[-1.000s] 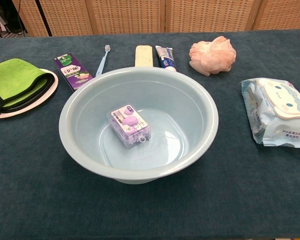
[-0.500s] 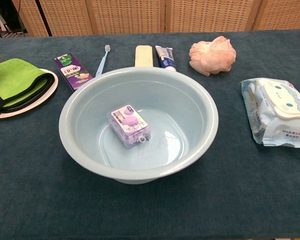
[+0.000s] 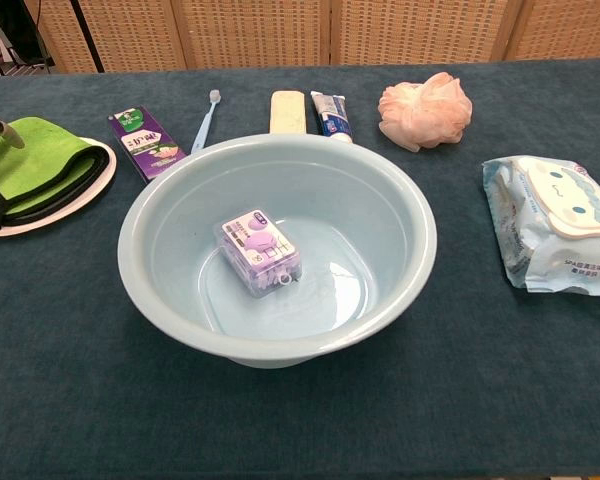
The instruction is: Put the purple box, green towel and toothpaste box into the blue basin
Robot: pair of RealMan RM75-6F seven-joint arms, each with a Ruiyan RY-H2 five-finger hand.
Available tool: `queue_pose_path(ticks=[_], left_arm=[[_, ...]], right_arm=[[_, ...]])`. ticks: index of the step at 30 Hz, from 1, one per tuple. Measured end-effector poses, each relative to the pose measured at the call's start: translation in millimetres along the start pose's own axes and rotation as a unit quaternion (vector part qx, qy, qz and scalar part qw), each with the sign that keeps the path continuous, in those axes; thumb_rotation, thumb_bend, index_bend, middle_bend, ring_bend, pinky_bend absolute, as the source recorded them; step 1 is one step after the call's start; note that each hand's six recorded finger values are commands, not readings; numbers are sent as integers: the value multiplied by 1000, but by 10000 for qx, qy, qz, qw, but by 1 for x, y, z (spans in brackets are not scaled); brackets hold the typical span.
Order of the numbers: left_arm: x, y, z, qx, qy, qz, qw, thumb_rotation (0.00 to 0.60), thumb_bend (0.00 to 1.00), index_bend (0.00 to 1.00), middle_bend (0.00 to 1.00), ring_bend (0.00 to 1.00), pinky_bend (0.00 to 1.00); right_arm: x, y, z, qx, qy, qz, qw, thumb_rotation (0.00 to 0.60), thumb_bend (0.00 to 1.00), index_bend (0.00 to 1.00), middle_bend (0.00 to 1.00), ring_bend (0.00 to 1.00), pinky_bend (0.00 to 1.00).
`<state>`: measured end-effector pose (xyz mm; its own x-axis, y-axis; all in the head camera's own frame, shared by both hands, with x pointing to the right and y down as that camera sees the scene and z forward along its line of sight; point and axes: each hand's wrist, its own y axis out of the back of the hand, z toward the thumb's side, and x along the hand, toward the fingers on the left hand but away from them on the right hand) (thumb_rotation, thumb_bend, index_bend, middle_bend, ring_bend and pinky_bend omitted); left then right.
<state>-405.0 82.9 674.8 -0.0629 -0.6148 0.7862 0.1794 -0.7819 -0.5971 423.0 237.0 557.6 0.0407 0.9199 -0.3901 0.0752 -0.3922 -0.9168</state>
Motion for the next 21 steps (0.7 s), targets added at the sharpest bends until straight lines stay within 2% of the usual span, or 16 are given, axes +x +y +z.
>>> queue_pose_path(ticks=[14, 18, 21], left_arm=[[8, -19, 13, 303, -43, 75, 9995, 600, 298, 15, 0, 0, 87], [11, -22, 15, 355, -2, 208, 9992, 600, 316, 104, 0, 0, 131], [13, -23, 17, 371, 15, 331, 9988, 600, 338, 221, 2, 26, 184]], right_arm=[[1, 1, 0, -17, 0, -18, 10000, 600, 87, 0, 0, 0, 0], [1, 2, -1, -29, -5, -27, 10000, 600, 84, 0, 0, 0, 0], [1, 2, -1, -31, -3, -26, 10000, 600, 85, 0, 0, 0, 0]])
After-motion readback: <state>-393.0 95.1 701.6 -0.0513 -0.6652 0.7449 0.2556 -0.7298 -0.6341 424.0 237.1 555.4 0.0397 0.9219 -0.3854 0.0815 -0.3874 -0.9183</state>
